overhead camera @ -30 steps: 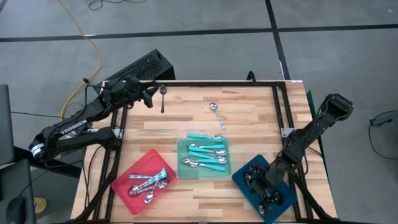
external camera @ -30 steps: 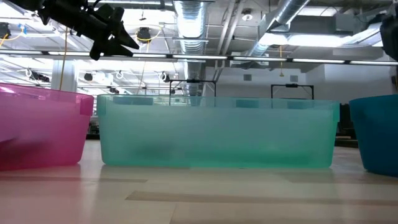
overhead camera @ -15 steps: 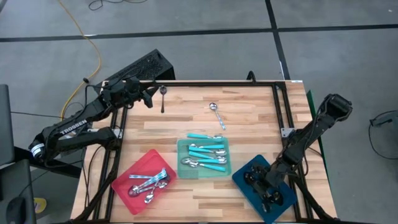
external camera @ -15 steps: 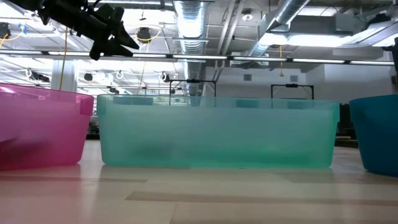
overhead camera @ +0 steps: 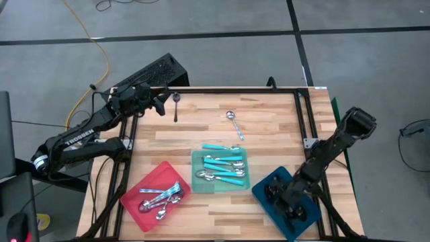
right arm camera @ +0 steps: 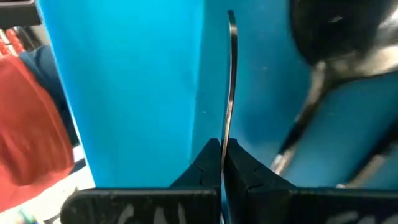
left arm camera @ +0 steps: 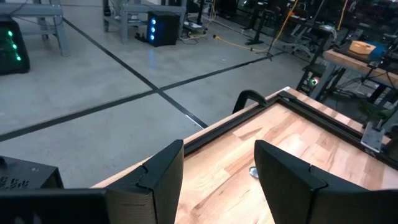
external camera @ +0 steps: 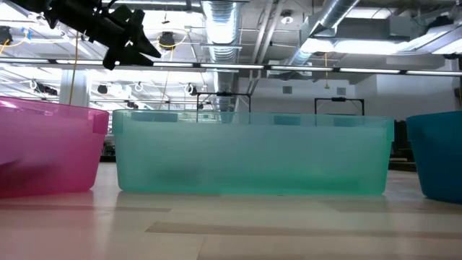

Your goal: Sort silverware by color (type)

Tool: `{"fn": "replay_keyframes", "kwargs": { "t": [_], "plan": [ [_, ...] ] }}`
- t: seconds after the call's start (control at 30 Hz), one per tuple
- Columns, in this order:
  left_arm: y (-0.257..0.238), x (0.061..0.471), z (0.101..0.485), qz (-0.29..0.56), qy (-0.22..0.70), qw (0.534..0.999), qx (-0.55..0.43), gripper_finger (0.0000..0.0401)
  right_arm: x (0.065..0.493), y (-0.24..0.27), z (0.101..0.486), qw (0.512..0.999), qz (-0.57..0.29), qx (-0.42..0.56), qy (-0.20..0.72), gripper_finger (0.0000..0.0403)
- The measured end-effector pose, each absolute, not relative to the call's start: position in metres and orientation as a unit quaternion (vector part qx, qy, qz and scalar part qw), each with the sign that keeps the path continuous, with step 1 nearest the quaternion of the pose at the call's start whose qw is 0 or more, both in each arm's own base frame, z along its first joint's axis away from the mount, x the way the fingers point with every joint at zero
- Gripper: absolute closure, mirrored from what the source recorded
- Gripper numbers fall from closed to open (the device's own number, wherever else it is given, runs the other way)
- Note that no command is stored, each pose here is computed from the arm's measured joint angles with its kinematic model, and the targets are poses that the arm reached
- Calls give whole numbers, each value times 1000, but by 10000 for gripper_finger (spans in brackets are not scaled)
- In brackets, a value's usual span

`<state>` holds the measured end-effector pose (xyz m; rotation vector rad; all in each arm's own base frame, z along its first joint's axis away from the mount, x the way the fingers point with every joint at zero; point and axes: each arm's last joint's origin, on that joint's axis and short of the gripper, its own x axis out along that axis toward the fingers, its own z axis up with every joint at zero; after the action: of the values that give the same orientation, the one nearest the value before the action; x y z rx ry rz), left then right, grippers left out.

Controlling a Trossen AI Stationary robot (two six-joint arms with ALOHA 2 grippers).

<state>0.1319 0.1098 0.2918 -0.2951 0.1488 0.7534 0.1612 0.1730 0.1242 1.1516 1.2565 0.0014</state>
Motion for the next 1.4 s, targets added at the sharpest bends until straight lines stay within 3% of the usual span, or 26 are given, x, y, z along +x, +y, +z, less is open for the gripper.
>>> {"fn": "replay_keyframes", "kwargs": {
  "t": [0.83,1.27,1.4],
  "plan": [
    [110,132,293,375,68,914,-141,221,169,175,113,644,-9,525,557,353],
    [110,132,292,375,69,914,-141,221,169,176,115,639,-8,536,551,244],
    [110,132,292,375,69,914,-141,221,171,174,120,639,-1,545,543,232]
  ]
}}
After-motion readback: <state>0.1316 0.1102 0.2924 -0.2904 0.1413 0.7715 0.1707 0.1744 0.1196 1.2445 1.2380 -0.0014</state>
